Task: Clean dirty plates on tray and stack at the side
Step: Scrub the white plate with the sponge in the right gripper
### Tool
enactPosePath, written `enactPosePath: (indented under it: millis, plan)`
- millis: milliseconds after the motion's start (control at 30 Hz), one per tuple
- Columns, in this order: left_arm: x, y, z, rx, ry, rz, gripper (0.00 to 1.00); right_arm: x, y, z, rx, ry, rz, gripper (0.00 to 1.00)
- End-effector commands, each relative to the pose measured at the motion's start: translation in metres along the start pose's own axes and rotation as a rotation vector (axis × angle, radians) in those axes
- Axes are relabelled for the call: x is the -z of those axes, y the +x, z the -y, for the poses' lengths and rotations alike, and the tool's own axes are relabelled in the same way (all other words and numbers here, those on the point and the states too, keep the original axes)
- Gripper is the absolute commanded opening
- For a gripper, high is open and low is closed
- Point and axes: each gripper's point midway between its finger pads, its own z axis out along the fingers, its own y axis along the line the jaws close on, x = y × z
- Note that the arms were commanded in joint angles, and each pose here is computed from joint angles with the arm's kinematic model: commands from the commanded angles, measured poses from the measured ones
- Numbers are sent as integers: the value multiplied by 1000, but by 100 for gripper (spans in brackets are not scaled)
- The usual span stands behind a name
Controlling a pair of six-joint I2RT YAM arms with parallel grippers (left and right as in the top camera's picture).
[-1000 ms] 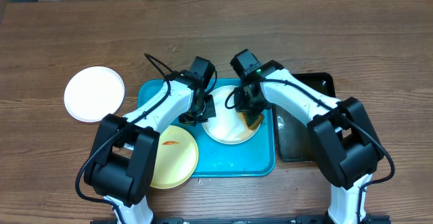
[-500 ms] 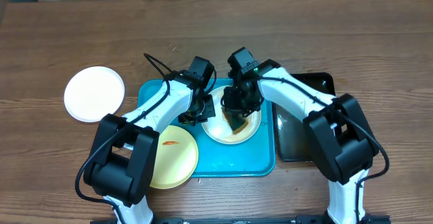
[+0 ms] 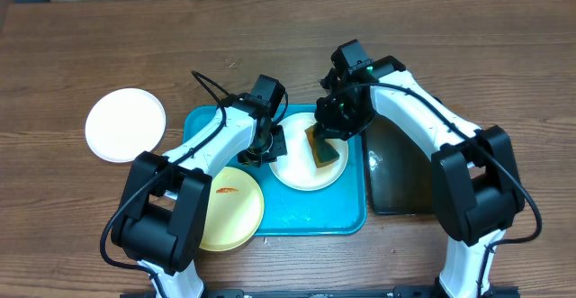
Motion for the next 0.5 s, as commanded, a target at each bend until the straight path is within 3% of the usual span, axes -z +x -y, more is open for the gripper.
enactPosePath:
  millis: [0, 267, 467]
  plan:
    - [1, -3, 1, -6, 2, 9, 6, 17, -8, -2, 43, 62, 74, 4]
    - [1, -4, 1, -9, 2, 9, 6, -7, -3, 34, -70, 246, 128, 4]
    - [1, -3, 1, -20, 3, 9, 6, -35, 11, 28, -58, 195, 107, 4]
